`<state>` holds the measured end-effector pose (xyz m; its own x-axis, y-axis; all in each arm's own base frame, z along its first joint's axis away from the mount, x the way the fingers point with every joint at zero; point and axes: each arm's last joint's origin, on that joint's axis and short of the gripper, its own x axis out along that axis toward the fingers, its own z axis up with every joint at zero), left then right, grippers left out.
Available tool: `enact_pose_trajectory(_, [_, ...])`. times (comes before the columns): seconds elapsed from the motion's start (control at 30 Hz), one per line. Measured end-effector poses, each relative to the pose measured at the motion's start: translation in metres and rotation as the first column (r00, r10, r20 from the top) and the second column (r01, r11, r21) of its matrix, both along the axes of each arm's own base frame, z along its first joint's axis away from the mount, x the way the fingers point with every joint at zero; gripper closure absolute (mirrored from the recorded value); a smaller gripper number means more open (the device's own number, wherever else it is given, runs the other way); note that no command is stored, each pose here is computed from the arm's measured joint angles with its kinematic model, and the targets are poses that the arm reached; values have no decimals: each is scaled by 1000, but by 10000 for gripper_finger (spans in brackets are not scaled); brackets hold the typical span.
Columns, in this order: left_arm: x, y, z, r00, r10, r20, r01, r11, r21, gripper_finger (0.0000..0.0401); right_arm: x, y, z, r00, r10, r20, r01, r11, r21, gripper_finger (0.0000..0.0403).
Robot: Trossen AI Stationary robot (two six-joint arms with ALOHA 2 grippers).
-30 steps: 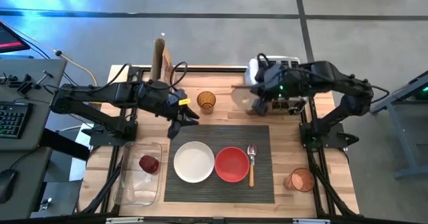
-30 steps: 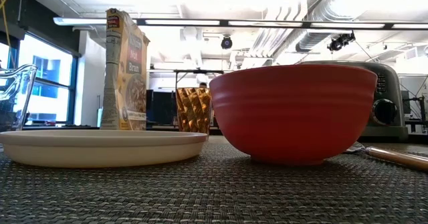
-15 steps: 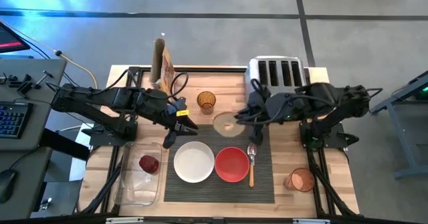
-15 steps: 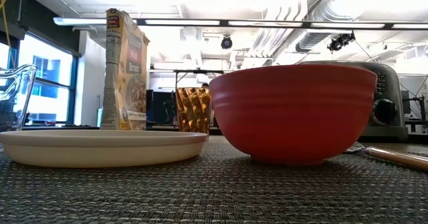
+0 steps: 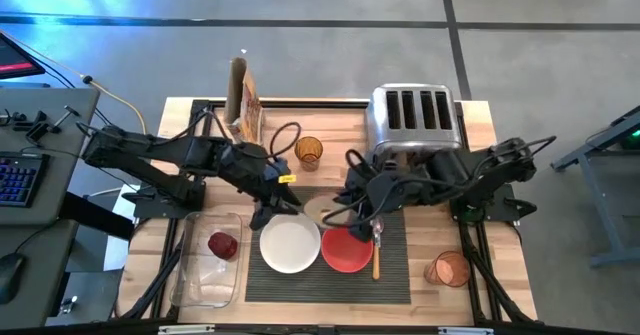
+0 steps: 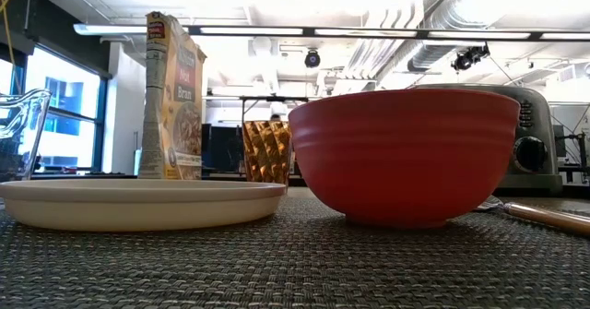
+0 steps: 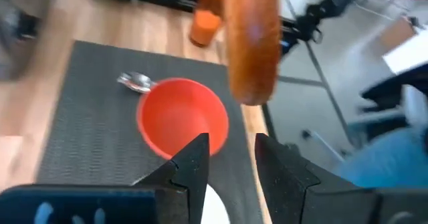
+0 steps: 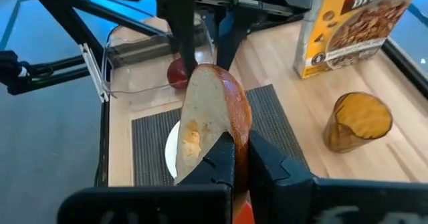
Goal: Arrange a breakfast setting
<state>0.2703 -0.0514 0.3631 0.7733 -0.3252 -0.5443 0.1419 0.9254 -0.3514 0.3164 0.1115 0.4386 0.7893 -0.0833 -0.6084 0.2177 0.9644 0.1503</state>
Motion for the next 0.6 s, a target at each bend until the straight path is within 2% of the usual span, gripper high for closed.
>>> enact_pose_trajectory(0.17, [2,-5,-1,998,-62,-4,62,997,-45,266,7,5,-6,1000,-14,-3,14,1000,20,403])
enact_pose_trajectory(0.37, [4,-9,1,999,-51,12,52,995,-83,245,12,8,-11,1000,-28,-10,29,999,41,403])
enact_pose_trajectory(0.6, [5,-10,1,1000,-20,5,20,992,-122,240,12,9,-10,999,-37,0,37,998,55,403])
